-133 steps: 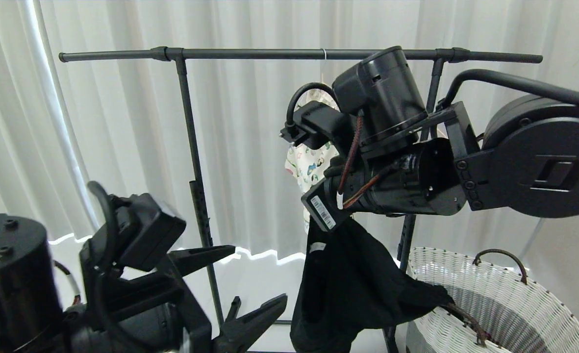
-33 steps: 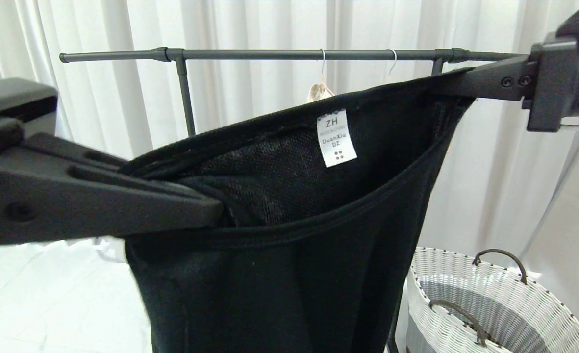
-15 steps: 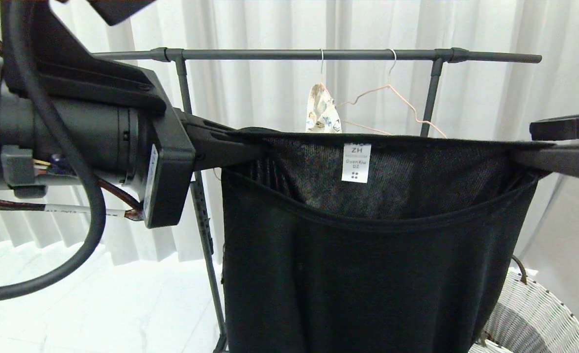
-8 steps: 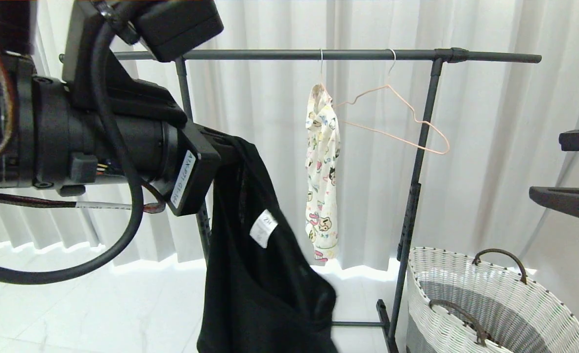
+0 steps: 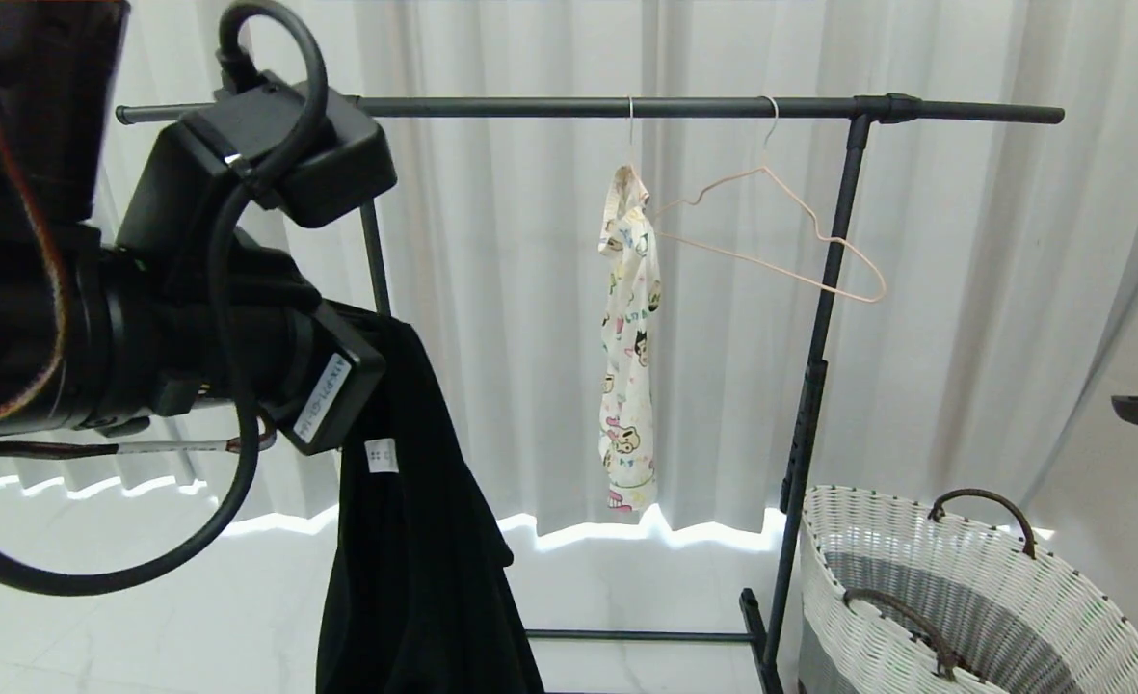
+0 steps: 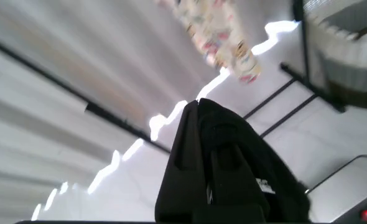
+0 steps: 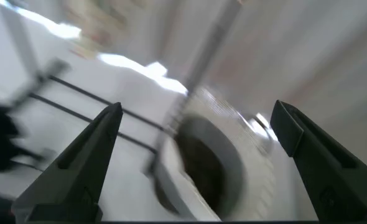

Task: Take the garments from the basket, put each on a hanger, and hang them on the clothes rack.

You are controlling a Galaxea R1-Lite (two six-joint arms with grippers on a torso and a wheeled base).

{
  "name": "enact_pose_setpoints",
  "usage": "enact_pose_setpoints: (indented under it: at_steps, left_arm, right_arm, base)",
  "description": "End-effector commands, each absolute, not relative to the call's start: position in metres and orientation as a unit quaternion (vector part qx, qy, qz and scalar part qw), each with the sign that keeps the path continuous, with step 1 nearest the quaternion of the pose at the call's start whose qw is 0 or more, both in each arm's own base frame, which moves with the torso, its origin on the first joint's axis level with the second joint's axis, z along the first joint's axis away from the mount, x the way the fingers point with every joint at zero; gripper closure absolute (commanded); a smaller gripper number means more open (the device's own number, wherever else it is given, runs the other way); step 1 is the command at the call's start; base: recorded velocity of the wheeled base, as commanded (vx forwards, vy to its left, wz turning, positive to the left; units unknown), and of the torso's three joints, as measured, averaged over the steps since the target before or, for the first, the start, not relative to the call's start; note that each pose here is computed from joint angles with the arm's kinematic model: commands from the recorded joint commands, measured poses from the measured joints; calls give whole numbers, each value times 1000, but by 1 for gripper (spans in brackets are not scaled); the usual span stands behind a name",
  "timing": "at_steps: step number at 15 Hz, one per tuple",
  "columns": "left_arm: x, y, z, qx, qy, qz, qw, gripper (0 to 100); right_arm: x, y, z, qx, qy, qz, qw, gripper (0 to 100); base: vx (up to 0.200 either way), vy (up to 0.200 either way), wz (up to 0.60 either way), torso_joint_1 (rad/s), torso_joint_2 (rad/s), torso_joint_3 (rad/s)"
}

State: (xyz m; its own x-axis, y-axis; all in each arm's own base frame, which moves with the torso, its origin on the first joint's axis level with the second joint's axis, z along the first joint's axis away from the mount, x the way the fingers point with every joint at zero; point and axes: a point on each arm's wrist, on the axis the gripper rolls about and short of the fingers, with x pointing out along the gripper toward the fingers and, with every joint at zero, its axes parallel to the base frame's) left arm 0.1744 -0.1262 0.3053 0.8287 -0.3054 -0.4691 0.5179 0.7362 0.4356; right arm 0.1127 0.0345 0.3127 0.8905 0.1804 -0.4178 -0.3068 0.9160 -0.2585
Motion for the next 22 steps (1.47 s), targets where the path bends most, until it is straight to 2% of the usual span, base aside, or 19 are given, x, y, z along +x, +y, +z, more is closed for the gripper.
enact_pose_setpoints:
  at_steps: [1,4,6,10,14,22]
  left_arm:
    - [165,-103,305,277,189,-192,922,100]
    - [172,-91,310,275,191,-145,931,100]
    - [169,-88,306,277,197,-136,930,100]
    - [161,-88,304,272,191,-170,928,100]
    - [149,-92,309,272,172,-193,927,100]
    - [148,-94,309,274,169,-198,926,100]
  right_arm:
    - [126,20,293,-180,252,67,949,0]
    - [127,20,290,-206,239,72,946,0]
    - [134,21,291,-206,232,70,948,0]
    - [151,23,298,-198,201,74,957,0]
    - [165,25,303,-198,185,72,960,0]
    - [177,27,308,-197,184,73,960,0]
  base:
    - [0,0,0,0,0,0]
    - [0,0,0,0,0,0]
    - [0,0,0,0,0,0]
    - [0,0,0,15,-48,-34]
    - [0,0,0,130,-378,-246]
    - [0,0,0,191,-474,-282]
